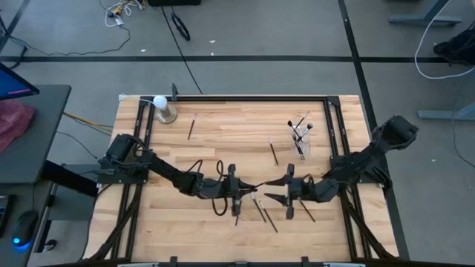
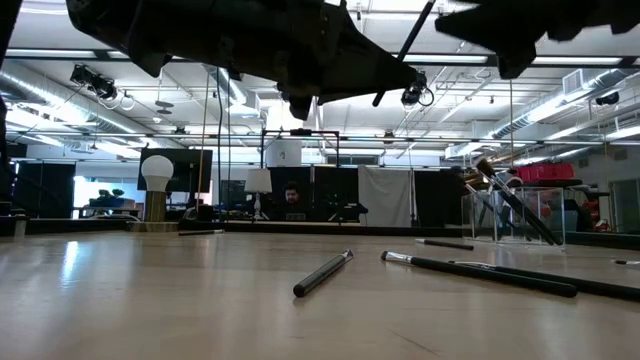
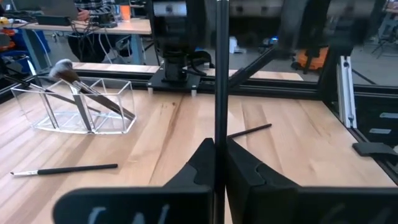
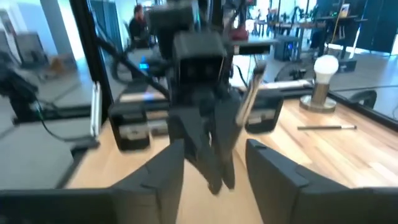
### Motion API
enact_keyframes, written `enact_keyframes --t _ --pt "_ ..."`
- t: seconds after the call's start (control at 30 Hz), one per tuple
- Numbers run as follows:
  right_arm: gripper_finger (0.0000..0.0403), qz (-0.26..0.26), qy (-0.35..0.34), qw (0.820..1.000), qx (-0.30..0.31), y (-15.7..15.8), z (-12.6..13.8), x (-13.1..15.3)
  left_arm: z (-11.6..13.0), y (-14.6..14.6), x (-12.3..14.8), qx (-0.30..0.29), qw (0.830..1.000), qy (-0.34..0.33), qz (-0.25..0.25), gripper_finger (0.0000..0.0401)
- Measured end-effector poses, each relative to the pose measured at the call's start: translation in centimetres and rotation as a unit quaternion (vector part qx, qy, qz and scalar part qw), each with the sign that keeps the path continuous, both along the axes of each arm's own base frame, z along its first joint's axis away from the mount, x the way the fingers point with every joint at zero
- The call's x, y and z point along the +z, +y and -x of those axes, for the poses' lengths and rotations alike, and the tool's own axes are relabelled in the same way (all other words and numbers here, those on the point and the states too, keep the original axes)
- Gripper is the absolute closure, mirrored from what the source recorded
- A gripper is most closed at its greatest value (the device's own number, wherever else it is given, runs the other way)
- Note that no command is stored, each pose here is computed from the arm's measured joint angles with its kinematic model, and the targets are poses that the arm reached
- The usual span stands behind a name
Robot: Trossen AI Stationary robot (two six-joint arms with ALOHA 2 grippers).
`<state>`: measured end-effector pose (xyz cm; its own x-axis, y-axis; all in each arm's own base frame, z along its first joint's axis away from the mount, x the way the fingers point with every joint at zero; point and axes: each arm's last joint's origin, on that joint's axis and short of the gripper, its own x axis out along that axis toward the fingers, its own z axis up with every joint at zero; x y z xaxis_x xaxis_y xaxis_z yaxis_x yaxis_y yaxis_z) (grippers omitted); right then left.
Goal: Sort items
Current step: Put the silver eyeshadow brush into the transparent organizer
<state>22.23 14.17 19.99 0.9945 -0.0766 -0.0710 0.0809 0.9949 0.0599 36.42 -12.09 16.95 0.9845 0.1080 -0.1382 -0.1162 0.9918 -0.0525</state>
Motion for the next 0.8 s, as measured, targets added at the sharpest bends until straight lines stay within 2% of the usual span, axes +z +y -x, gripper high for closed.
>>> enact_keyframes --t 0.17,0.47,0.7,0.8 --pt "0.0223 -0.017 -0.026 0.999 -0.012 -0.4 0.3 1.2 0.0 0.0 0.1 0.0 1.0 -0.004 0.0 0.0387" --pt "0.0274 -0.02 -0.03 0.998 -0.042 -1.6 -0.4 1.3 0.0 0.0 0.2 -0.002 1.0 -0.007 0.0 0.0386" --pt "0.0312 -0.027 -0.036 0.999 0.017 -1.9 -0.9 1.5 0.0 0.0 0.2 -0.002 1.0 -0.008 0.001 0.0384" --pt "0.0338 -0.025 -0.038 0.999 0.019 -2.1 -1.0 1.5 0.0 0.0 0.2 -0.003 1.0 -0.008 0.001 0.0383"
